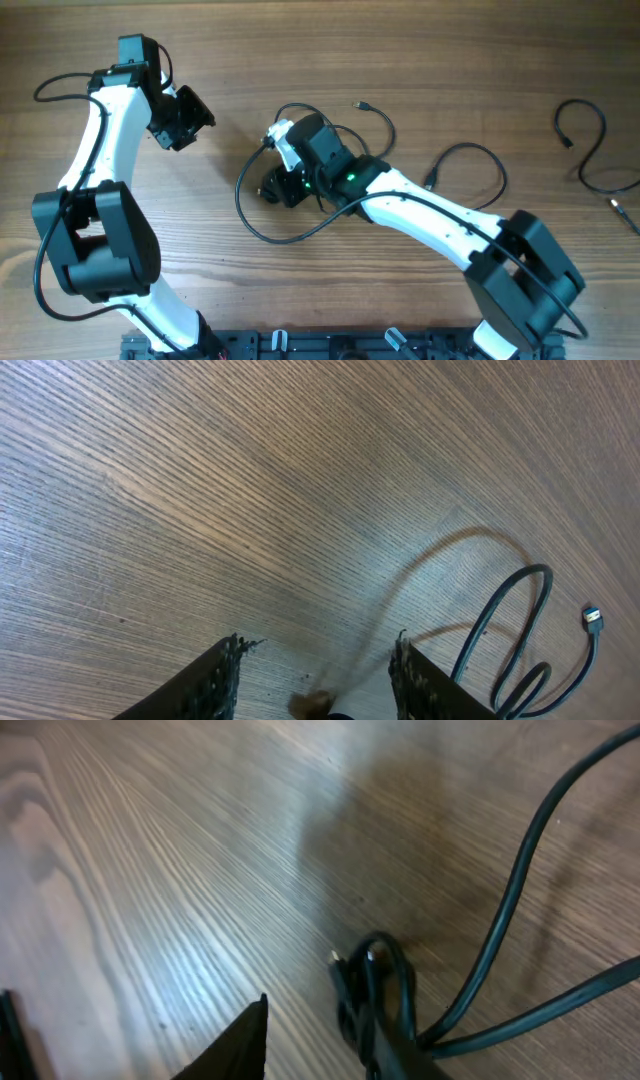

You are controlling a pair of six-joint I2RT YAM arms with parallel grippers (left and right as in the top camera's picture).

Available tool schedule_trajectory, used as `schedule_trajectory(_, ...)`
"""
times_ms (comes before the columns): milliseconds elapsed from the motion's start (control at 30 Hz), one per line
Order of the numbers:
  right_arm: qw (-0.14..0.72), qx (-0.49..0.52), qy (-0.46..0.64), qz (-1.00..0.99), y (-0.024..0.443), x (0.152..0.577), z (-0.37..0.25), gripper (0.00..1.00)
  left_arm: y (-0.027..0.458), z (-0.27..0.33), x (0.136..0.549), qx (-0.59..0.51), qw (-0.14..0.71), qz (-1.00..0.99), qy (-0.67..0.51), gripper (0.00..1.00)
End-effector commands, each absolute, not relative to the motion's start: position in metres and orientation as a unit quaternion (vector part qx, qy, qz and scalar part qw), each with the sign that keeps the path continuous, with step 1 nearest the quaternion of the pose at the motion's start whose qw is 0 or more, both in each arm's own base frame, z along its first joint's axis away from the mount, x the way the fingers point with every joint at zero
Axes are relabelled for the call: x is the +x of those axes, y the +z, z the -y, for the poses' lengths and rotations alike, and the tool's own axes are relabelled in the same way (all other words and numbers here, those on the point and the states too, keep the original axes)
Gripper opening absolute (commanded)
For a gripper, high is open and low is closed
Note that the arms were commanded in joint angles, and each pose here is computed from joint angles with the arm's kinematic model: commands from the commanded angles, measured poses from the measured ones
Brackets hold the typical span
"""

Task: Untangle cables
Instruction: 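Grasp the remaining cable loops at center with the right gripper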

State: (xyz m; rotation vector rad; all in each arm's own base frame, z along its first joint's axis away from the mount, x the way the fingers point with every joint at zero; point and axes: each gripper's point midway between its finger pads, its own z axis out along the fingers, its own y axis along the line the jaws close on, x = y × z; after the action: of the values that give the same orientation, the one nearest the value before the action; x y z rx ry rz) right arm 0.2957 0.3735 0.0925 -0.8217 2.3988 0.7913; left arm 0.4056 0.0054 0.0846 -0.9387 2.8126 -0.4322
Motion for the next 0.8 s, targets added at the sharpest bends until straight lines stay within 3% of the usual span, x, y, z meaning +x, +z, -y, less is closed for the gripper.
schedule_trajectory(0, 0.235, -0.314, 0.268, -0.880, 0.071, 0.299, -0.372, 0.33, 0.079, -0.007, 0.405, -0.311, 0.068, -0.938, -0.137, 0.51)
schedule_trajectory(300, 0.224, -0.314, 0.263, -0.884, 0.051, 0.301, -0.374, 0.35, 0.079, -0.007, 0.405, -0.311, 0.068, -0.938, -0.137, 0.52)
schedule_trajectory(467, 0.231, -0.306, 0.237, -0.893, 0.039, 0.309, -0.368, 0.41, 0.079, -0.007, 0.405, -0.311, 0.068, -0.938, -0.137, 0.52)
schedule_trajectory(767, 0.269, -0.312, 0.277, -0.868, 0.061, 0.317, -0.387, 0.43, 0.079, -0.007, 0.405, -0.311, 0.068, -0.938, -0.137, 0.52)
